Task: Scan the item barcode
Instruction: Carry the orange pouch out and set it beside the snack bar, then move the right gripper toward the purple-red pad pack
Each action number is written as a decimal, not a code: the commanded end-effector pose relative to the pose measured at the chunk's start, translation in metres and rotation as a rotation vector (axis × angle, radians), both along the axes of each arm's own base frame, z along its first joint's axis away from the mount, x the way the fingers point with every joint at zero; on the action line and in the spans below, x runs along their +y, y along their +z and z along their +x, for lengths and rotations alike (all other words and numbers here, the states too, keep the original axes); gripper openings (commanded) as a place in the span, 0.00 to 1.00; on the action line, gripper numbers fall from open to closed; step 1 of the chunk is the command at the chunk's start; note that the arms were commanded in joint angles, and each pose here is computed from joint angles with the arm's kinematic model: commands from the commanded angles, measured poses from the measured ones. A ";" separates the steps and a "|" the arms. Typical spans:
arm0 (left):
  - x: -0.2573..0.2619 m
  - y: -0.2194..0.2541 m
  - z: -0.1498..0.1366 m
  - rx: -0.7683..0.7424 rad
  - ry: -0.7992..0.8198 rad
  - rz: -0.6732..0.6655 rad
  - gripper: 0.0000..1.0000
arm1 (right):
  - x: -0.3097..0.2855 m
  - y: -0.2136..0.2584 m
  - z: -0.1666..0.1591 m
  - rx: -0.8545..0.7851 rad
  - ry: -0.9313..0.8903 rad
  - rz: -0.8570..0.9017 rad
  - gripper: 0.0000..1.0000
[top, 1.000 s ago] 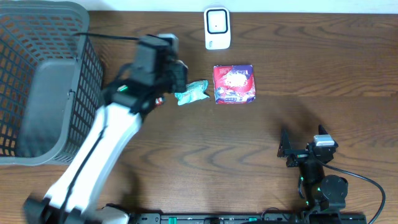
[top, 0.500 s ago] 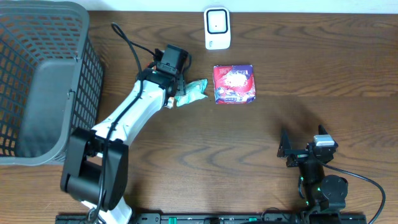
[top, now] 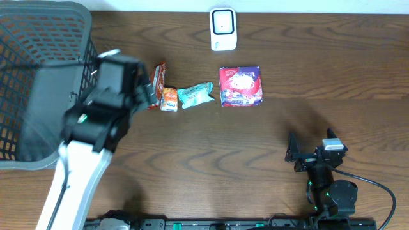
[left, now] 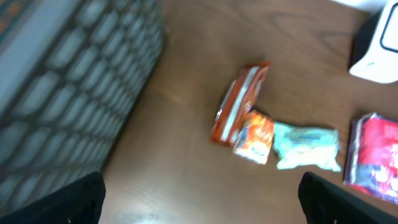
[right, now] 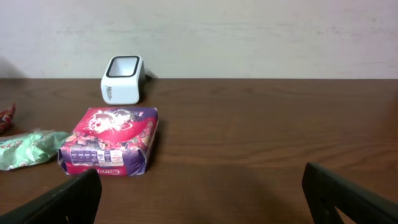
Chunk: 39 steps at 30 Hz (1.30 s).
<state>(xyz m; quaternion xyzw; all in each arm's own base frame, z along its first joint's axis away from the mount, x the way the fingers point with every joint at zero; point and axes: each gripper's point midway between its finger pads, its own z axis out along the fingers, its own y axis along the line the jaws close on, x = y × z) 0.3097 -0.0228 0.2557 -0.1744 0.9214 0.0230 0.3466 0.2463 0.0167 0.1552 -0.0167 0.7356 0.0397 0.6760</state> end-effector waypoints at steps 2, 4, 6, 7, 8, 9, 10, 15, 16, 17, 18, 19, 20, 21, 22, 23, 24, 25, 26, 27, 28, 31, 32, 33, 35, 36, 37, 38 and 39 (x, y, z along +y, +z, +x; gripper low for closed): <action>0.008 0.004 -0.019 0.018 0.037 -0.009 0.98 | -0.001 -0.001 0.000 0.003 -0.004 -0.016 0.99; 0.009 0.004 -0.024 0.025 0.037 -0.007 0.98 | -0.007 0.005 0.001 -0.024 -0.042 -0.043 0.99; 0.009 0.003 -0.025 0.032 0.037 -0.005 0.98 | 0.002 0.025 0.001 -0.102 0.010 0.029 0.99; 0.009 0.002 -0.025 0.035 0.036 -0.004 0.98 | 0.018 0.036 -0.002 -0.133 0.103 0.119 0.99; 0.009 0.002 -0.025 0.036 0.037 -0.004 0.98 | 0.034 0.042 -0.006 -0.137 0.203 0.203 0.99; 0.009 0.001 -0.024 0.040 0.036 -0.003 0.98 | 0.051 0.045 -0.012 -0.122 0.305 0.277 0.99; 0.009 0.001 -0.024 0.041 0.037 -0.003 0.98 | 0.064 0.045 -0.019 -0.096 0.390 0.329 0.99; 0.009 0.000 -0.024 0.044 0.037 -0.002 0.98 | 0.068 0.102 -0.035 -0.285 0.476 0.468 0.99; 0.009 0.000 -0.024 0.044 0.037 -0.002 0.98 | 0.067 0.120 -0.042 -0.363 0.496 0.458 0.99; 0.009 0.000 -0.024 0.044 0.037 -0.002 0.98 | 0.066 0.136 -0.050 -0.440 0.510 0.443 0.99; 0.009 0.000 -0.024 0.044 0.037 -0.002 0.98 | 0.062 0.155 -0.059 -0.526 0.504 0.430 0.99; 0.009 0.000 -0.024 0.044 0.037 -0.002 0.98 | 0.058 0.170 -0.065 -0.582 0.489 0.418 0.99; 0.009 0.000 -0.024 0.044 0.037 -0.002 0.98 | 0.055 0.183 -0.070 -0.621 0.471 0.399 0.99; 0.009 0.000 -0.024 0.044 0.037 -0.002 0.98 | 0.053 0.195 -0.073 -0.644 0.453 0.364 0.99; 0.009 0.000 -0.024 0.044 0.037 -0.002 0.98 | 0.053 0.205 -0.076 -0.652 0.437 0.316 0.99; 0.009 0.000 -0.024 0.044 0.037 -0.002 0.98 | 0.053 0.217 -0.076 -0.638 0.415 0.257 0.99; 0.009 0.000 -0.024 0.044 0.037 -0.002 0.98 | 0.053 0.223 -0.074 -0.610 0.398 0.219 0.99; 0.009 0.000 -0.024 0.044 0.037 -0.002 0.98 | 0.053 0.228 -0.071 -0.571 0.383 0.180 0.99; 0.009 0.000 -0.024 0.044 0.037 -0.002 0.98 | 0.054 0.232 -0.068 -0.525 0.373 0.139 0.99; 0.009 0.000 -0.024 0.043 0.037 -0.002 0.98 | 0.056 0.235 -0.064 -0.473 0.368 0.100 0.99; 0.009 0.000 -0.024 0.043 0.037 -0.003 0.98 | 0.058 0.236 -0.059 -0.403 0.370 0.061 0.99; 0.009 0.000 -0.023 0.040 0.037 -0.003 0.98 | 0.060 0.229 -0.043 -0.172 0.370 0.030 0.99; 0.008 0.001 -0.021 0.034 0.037 -0.005 0.98 | 0.060 0.224 -0.038 -0.096 0.369 0.029 0.99; 0.008 0.002 -0.019 0.026 0.037 -0.007 0.98 | 0.060 0.219 -0.032 -0.014 0.367 0.036 0.99; 0.007 0.003 -0.016 0.013 0.038 -0.012 0.98 | 0.062 0.208 -0.023 0.121 0.373 0.052 0.99; 0.007 0.003 -0.015 0.011 0.045 -0.017 0.98 | 0.065 0.202 -0.019 0.191 0.388 0.065 0.99; 0.006 0.003 -0.015 0.013 0.044 -0.021 0.98 | 0.069 0.198 -0.016 0.245 0.410 0.075 0.99; 0.004 0.002 -0.015 0.018 0.035 -0.030 0.98 | 0.076 0.193 -0.015 0.301 0.461 0.078 0.99; 0.001 0.000 -0.015 0.025 0.025 -0.043 0.98 | 0.085 0.190 -0.015 0.339 0.523 0.078 0.99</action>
